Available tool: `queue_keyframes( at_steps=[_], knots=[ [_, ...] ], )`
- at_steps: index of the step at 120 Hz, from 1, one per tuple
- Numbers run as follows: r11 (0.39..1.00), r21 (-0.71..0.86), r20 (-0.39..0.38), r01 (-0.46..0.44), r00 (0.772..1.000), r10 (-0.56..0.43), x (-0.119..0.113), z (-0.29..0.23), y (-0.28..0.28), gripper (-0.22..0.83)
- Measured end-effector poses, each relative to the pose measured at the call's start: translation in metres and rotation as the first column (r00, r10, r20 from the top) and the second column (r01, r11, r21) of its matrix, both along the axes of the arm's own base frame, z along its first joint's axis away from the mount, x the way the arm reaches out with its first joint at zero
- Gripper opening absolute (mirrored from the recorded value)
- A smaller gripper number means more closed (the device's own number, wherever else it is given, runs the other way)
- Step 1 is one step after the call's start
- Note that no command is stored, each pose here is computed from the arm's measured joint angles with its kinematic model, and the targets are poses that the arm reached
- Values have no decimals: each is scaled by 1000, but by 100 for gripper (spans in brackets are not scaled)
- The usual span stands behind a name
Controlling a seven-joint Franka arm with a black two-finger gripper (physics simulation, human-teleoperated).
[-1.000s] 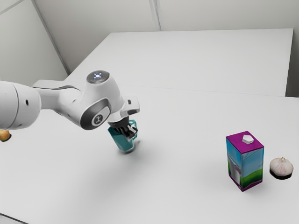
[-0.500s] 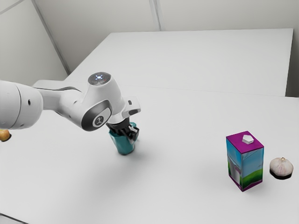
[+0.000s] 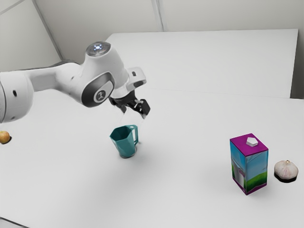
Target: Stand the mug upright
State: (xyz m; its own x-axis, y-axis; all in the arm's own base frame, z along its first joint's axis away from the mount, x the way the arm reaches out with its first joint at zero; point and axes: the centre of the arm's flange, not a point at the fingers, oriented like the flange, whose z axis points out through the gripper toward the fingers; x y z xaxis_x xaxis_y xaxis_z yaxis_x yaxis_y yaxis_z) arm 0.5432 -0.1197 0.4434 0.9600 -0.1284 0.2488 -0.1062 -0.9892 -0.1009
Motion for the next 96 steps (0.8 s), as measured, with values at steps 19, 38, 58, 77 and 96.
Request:
queue_keyframes(
  at_steps=[19, 38, 58, 77, 96],
  knots=[
    [999, -48, -27, 14, 1000, -15, 28, 69, -24, 59],
    [995, -99, -93, 21, 995, -31, 13, 117, -2, 61],
    [991, -112, -123, -71, 991, 57, 31, 154, 88, 61],
    [976, -112, -164, -187, 972, 167, 11, 175, 184, 61],
    [971, -106, -204, -216, 960, 191, -6, 179, 223, 62]
  ],
)
